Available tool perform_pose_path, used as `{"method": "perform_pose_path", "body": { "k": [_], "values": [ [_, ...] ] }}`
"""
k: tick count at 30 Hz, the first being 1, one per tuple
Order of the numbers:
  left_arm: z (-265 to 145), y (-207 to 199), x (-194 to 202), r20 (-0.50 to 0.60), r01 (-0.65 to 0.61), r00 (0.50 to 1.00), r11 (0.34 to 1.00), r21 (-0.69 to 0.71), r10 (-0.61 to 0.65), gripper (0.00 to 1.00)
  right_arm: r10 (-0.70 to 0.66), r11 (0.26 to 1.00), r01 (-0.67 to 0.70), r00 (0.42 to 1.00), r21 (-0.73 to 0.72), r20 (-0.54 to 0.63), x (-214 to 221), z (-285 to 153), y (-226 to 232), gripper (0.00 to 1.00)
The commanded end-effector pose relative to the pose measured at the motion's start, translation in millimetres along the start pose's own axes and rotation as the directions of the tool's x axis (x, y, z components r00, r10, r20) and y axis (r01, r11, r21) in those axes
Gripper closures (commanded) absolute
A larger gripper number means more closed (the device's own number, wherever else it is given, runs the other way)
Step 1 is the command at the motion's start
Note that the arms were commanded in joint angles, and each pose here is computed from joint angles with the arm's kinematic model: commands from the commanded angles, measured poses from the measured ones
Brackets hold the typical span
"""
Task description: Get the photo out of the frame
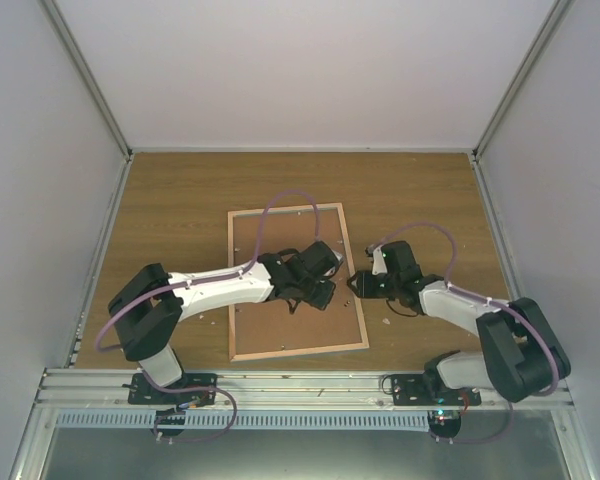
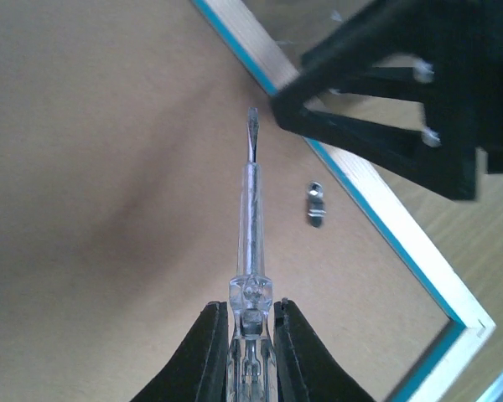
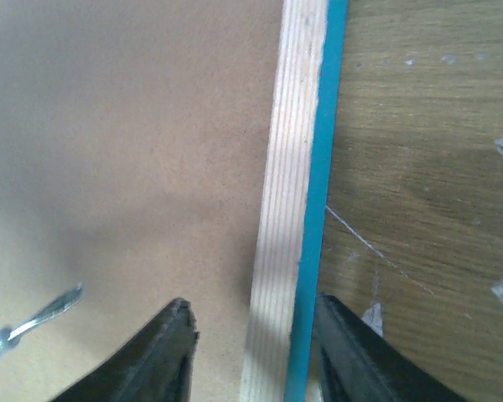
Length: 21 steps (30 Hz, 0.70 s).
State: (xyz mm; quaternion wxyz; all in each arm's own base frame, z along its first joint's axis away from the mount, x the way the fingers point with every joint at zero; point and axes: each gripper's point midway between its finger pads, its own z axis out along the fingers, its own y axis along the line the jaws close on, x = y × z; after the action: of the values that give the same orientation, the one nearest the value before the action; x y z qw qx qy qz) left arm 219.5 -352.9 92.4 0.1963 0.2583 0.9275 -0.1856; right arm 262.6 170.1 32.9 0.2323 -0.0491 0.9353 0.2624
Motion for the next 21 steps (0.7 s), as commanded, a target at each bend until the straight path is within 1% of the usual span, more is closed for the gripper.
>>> {"method": "perform_pose_path", "body": {
  "k": [1, 4, 7, 10, 14, 17, 21],
  "values": [
    [-3.2, 18.8, -22.1, 0.07, 0.001, 0.998, 1.0, -0.023, 0.0, 1.0, -0.057, 0.997, 0.056, 0.998, 0.051, 0.026, -9.3, -6.7, -1.3, 0.54],
    [0.3, 32.2, -34.0, 0.09, 0.015, 0.996, 0.999, -0.029, -0.012, 1.0, -0.077, 0.993, 0.072, 0.996, 0.099, 0.044, -26.3, -3.6, -4.8, 0.51],
    [4.0, 39.5, -44.7, 0.097, 0.017, 0.995, 1.0, -0.009, -0.016, 1.0, -0.08, 0.989, 0.07, 0.994, 0.132, 0.072, -41.0, 1.6, -9.2, 0.51],
    [7.9, 50.0, -56.9, 0.109, 0.017, 0.994, 1.0, -0.007, -0.017, 1.0, -0.091, 0.989, 0.081, 0.993, 0.128, 0.077, -53.0, 8.1, -6.4, 0.52],
    [14.1, 62.3, -73.4, 0.124, 0.023, 0.992, 1.0, 0.005, -0.024, 1.0, -0.097, 0.987, 0.087, 0.993, 0.136, 0.069, -59.9, 18.0, -8.5, 0.55],
    [25.9, 69.4, -80.3, 0.112, 0.021, 0.994, 1.0, 0.003, -0.021, 1.0, -0.097, 0.987, 0.089, 0.994, 0.134, 0.052, -60.3, 26.1, -10.5, 0.57],
    [36.3, 69.1, -89.4, 0.108, -0.003, 0.994, 1.0, 0.014, 0.002, 1.0, -0.098, 0.986, 0.092, 0.994, 0.143, 0.041, -59.8, 31.3, -13.5, 0.63]
  ]
}}
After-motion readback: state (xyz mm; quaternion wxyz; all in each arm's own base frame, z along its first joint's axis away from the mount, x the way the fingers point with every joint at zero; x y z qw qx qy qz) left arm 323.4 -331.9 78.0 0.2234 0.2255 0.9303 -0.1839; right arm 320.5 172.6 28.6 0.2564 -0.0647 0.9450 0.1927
